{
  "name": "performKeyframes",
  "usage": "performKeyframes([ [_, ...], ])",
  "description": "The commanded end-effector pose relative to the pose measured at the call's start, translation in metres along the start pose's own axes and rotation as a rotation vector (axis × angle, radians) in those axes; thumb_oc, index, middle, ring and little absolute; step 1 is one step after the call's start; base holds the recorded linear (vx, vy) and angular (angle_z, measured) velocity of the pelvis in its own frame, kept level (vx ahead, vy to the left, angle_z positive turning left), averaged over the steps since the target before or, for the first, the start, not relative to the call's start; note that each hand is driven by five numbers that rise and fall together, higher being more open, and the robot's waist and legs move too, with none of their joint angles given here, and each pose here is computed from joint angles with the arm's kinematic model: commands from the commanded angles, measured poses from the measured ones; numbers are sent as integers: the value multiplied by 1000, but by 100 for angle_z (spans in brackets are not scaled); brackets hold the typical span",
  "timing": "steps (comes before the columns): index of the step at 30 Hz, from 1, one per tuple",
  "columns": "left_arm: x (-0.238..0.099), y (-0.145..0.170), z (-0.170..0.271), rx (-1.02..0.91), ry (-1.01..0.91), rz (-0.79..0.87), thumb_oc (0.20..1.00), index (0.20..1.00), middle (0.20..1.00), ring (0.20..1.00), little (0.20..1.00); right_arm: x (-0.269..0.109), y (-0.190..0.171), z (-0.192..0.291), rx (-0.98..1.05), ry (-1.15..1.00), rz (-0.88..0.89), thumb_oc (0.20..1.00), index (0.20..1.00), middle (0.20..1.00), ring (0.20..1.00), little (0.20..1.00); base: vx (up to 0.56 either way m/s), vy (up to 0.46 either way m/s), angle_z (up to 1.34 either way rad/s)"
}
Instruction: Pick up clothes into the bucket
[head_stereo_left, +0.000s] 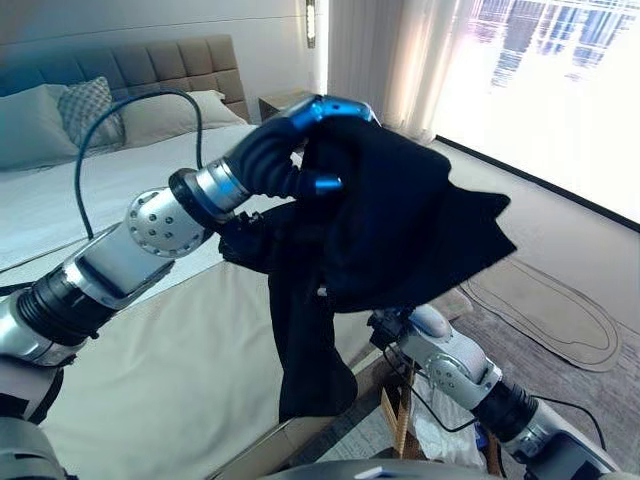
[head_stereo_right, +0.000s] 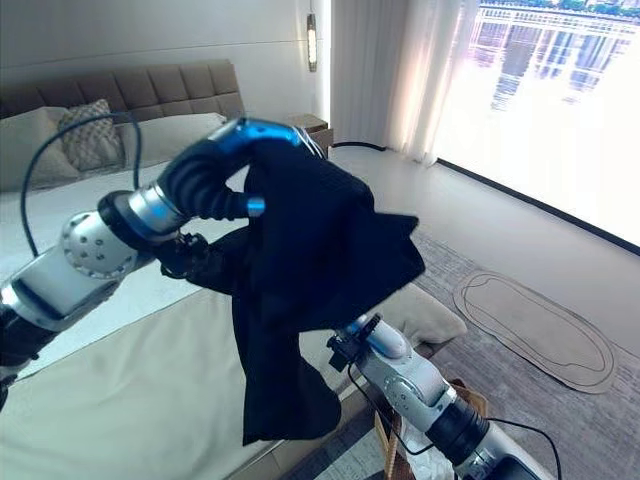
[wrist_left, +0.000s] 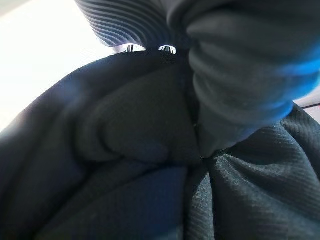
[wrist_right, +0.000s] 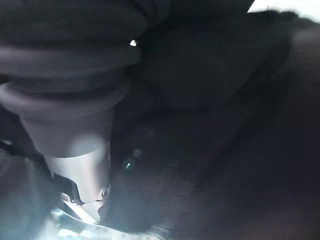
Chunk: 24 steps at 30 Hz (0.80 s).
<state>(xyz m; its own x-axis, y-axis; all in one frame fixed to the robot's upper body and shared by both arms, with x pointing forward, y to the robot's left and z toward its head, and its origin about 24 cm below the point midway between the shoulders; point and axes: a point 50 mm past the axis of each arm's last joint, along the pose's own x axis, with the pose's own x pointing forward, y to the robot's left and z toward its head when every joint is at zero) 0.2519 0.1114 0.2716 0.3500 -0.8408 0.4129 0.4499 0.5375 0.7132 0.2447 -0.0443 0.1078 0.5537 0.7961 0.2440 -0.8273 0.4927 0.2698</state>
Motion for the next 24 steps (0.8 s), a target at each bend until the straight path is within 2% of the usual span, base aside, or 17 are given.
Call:
performKeyframes([
  [1, 14, 21, 20, 3, -80, 25, 200, 200, 200, 200, 200, 21, 32, 50, 14, -205, 201, 1000, 1000, 1000, 1000, 1000, 0, 0, 0],
  [9, 3, 14, 7, -67, -13, 43, 200, 200, 200, 200, 200, 22, 40, 68, 39, -281, 239, 1000, 1000, 1000, 1000, 1000, 0, 0, 0],
  [10, 1, 15, 5, -72, -4, 54, 200, 200, 200, 200, 200, 21, 39, 69, 45, -287, 235, 849, 849, 849, 849, 849, 0, 0, 0],
  [11, 0, 15, 4, -74, 2, 57, 200, 200, 200, 200, 200, 21, 39, 69, 50, -287, 238, 573, 573, 573, 573, 573, 0, 0, 0],
  [12, -2, 16, 2, -77, 8, 68, 200, 200, 200, 200, 200, 21, 40, 69, 56, -286, 240, 338, 338, 338, 338, 338, 0, 0, 0],
  [13, -3, 16, 0, -81, 17, 78, 200, 200, 200, 200, 200, 20, 40, 69, 59, -287, 240, 200, 200, 200, 200, 200, 0, 0, 0],
  [17, -10, 19, -4, -75, 37, 120, 200, 200, 200, 200, 200, 18, 39, 70, 61, -296, 233, 200, 200, 200, 200, 200, 0, 0, 0],
  [24, -41, 33, -19, -6, 124, 290, 200, 200, 200, 200, 200, 5, 29, 60, 86, -297, 164, 200, 200, 200, 200, 200, 0, 0, 0],
])
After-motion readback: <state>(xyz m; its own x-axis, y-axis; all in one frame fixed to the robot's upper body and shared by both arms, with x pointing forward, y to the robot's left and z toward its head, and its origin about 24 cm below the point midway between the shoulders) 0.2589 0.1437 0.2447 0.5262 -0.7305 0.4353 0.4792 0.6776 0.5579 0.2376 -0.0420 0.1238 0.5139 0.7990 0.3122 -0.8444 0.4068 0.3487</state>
